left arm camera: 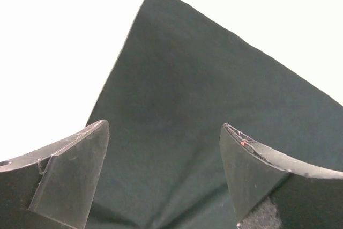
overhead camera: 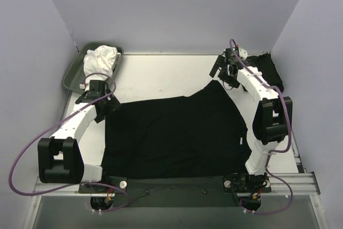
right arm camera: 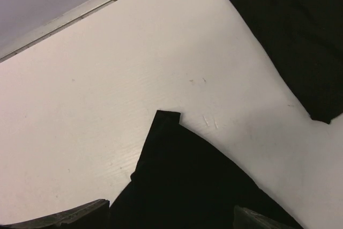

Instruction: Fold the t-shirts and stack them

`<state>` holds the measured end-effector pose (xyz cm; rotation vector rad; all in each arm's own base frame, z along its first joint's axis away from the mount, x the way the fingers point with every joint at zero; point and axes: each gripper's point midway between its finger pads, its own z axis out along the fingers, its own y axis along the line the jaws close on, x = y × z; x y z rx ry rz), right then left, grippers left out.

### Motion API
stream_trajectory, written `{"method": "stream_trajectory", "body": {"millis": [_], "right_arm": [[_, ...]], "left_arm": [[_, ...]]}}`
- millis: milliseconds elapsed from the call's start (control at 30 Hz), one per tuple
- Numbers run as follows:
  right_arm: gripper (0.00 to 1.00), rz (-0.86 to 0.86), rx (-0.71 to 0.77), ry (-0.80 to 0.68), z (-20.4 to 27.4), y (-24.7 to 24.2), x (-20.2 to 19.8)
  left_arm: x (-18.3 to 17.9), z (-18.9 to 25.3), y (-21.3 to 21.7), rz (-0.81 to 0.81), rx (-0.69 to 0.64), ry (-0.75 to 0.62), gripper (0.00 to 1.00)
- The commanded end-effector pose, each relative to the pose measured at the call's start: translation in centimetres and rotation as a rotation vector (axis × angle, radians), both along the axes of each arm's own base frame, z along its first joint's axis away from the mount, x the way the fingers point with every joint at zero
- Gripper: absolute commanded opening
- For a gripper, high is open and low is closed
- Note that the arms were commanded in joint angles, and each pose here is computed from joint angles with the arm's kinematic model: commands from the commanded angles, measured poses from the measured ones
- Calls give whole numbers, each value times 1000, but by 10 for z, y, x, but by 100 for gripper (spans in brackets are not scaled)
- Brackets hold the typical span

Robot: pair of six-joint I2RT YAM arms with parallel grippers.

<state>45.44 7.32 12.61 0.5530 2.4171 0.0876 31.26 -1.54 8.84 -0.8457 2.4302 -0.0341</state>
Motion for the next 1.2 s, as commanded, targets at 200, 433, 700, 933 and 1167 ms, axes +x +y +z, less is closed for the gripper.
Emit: {"method": "stream_trajectory", "body": {"millis": [200, 433, 700, 933, 1167], "right_arm": [[99, 106, 92, -2, -10, 18, 8], [99, 136, 102, -39, -12, 20, 2], [99, 160, 123, -78, 0, 25, 3], [99, 166, 121, -81, 1, 25, 2], [99, 169, 121, -82, 1, 26, 2]], "left_arm": [[29, -32, 34, 104, -126, -12, 89], [58, -45, 36, 120, -140, -21, 85], [76, -50, 45, 147, -112, -35, 63], [84, -55, 49, 154, -89, -9, 57], [92, -59, 53, 156, -74, -11, 38]]}}
